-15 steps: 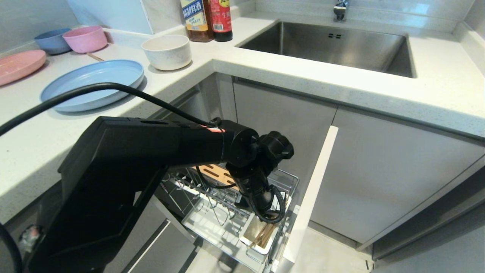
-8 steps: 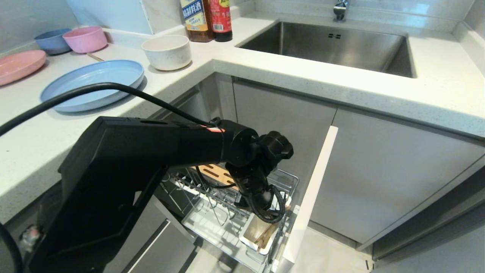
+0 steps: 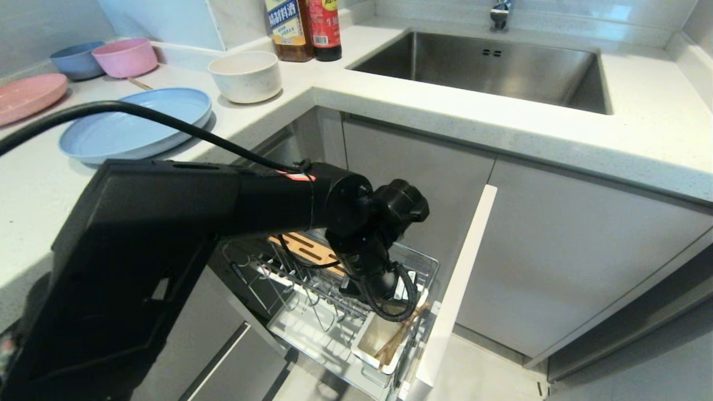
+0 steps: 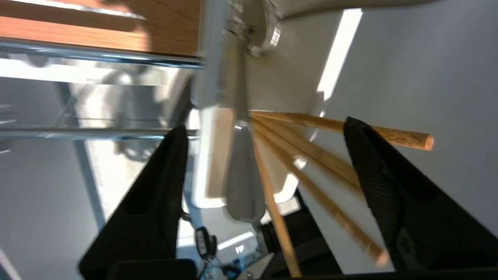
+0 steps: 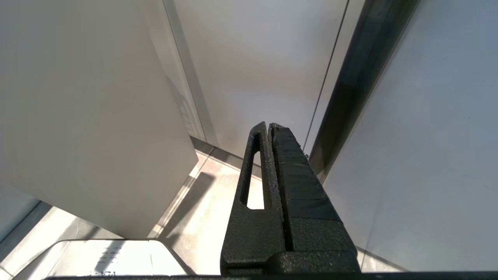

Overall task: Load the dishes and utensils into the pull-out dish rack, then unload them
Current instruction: Pick up the fork and place it in the cupboard, then pick up the bowl and place it in the cupboard

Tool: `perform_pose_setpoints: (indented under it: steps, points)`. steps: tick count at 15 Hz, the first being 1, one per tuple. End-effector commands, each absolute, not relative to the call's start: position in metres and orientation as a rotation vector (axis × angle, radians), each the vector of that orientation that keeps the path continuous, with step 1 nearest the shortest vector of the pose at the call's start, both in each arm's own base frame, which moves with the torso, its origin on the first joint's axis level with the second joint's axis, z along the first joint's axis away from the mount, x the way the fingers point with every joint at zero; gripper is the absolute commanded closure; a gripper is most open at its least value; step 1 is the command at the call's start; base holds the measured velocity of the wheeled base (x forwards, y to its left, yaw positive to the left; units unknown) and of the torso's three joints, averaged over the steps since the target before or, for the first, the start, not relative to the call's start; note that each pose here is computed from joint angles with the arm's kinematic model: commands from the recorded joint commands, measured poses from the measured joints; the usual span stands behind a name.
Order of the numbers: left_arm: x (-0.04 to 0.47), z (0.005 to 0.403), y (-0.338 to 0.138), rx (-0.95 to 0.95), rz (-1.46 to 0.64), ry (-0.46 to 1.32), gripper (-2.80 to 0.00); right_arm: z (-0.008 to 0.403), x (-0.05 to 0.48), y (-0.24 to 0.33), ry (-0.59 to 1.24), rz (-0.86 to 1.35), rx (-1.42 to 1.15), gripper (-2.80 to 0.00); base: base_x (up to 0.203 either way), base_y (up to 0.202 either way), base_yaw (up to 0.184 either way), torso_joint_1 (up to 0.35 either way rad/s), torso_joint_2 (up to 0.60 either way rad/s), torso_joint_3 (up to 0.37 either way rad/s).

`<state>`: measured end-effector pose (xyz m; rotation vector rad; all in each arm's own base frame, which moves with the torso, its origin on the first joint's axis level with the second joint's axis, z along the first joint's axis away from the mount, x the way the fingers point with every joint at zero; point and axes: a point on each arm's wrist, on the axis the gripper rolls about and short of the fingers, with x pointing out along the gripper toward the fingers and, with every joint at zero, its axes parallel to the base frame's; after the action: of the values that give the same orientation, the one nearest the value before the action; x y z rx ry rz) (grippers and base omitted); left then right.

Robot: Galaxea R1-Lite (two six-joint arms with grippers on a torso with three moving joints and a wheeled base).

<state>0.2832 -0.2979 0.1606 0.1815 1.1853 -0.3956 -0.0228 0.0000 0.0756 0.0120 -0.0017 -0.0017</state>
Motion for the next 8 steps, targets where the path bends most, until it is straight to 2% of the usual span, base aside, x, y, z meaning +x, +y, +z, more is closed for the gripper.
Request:
perform_pose_setpoints:
  steps: [1,4,5,8]
  points:
    - [0.279,0.176,-0.292,0.171,-0.387,1.151,-2.8,0.075,-0.023,0.0,0.0,-0.002,0.012,0.0,0.0,0.0,0.0,0.0,0.0,0.0]
    - [0.272,0.2,-0.282,0.143,-0.371,1.087,-2.8,0.075,-0.023,0.0,0.0,-0.002,0.012,0.0,0.0,0.0,0.0,0.0,0.0,0.0]
    - [0.269,0.208,-0.278,0.141,-0.353,1.06,0.0,0.075,-0.023,0.0,0.0,-0.002,0.012,0.0,0.0,0.0,0.0,0.0,0.0,0.0]
    - [0.259,0.229,-0.267,0.126,-0.336,1.002,0.0,0.075,-0.023,0.0,0.0,-0.002,0.012,0.0,0.0,0.0,0.0,0.0,0.0,0.0]
